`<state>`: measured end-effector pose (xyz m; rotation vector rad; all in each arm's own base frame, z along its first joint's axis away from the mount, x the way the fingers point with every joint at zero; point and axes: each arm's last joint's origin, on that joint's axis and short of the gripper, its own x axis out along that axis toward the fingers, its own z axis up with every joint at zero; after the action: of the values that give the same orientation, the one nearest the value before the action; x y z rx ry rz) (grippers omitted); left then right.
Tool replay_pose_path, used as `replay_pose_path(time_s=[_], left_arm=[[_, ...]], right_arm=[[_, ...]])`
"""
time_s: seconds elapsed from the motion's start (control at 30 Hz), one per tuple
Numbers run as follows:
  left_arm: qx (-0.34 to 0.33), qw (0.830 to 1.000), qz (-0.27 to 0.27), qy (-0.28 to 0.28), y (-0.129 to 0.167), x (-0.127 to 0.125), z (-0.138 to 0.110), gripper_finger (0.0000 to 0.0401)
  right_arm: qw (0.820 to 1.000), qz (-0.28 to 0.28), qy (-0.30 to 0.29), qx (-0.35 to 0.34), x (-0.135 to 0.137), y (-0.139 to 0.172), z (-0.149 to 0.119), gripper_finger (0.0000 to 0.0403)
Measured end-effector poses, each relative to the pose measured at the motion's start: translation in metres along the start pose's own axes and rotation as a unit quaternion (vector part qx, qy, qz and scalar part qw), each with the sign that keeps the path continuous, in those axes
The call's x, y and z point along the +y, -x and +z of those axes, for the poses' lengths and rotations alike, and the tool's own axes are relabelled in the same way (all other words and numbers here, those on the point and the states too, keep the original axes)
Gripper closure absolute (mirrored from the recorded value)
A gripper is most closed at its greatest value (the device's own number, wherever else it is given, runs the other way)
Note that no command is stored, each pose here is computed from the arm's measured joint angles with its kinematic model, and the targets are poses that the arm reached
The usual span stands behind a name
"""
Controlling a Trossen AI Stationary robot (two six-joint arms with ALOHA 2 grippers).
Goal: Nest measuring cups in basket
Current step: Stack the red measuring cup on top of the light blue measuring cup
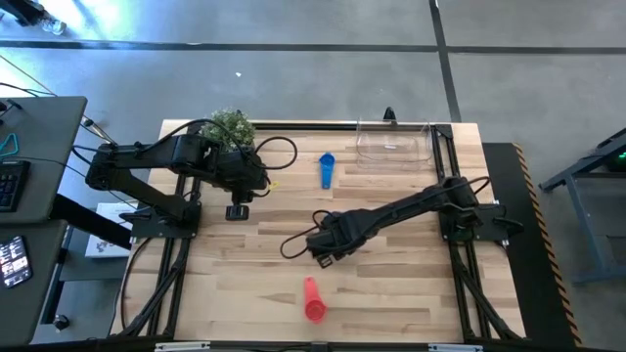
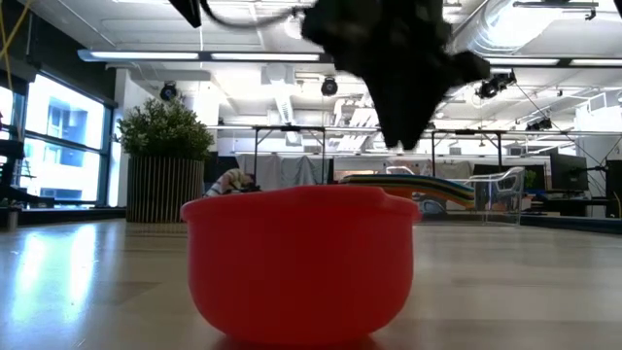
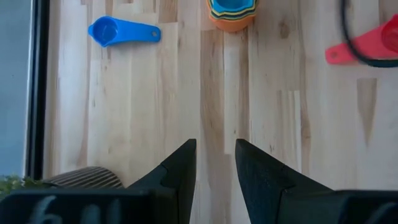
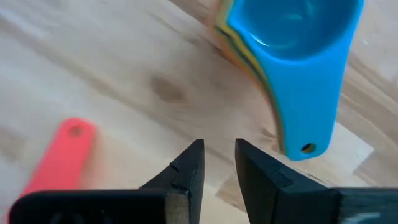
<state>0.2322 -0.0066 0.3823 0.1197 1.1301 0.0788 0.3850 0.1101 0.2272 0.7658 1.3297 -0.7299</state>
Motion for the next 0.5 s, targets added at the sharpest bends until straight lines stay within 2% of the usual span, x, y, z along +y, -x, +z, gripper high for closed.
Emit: replay_pose_path(time_s=[0.3,0.5], left_arm=[[0.027,0.999,-0.022,0.028,0.002,-0.011,-0.005,0.0297],[0.039,0.998,-0.033,0.022,-0.003,-0.026,-0.017,0.0297]], right_arm=[[0.996,0.05,0.033,-0.068,0.013,0.065,0.007,0.0322],[0.993,0.047,0.06,-0.09,0.009,0.105,0.001,0.0322]])
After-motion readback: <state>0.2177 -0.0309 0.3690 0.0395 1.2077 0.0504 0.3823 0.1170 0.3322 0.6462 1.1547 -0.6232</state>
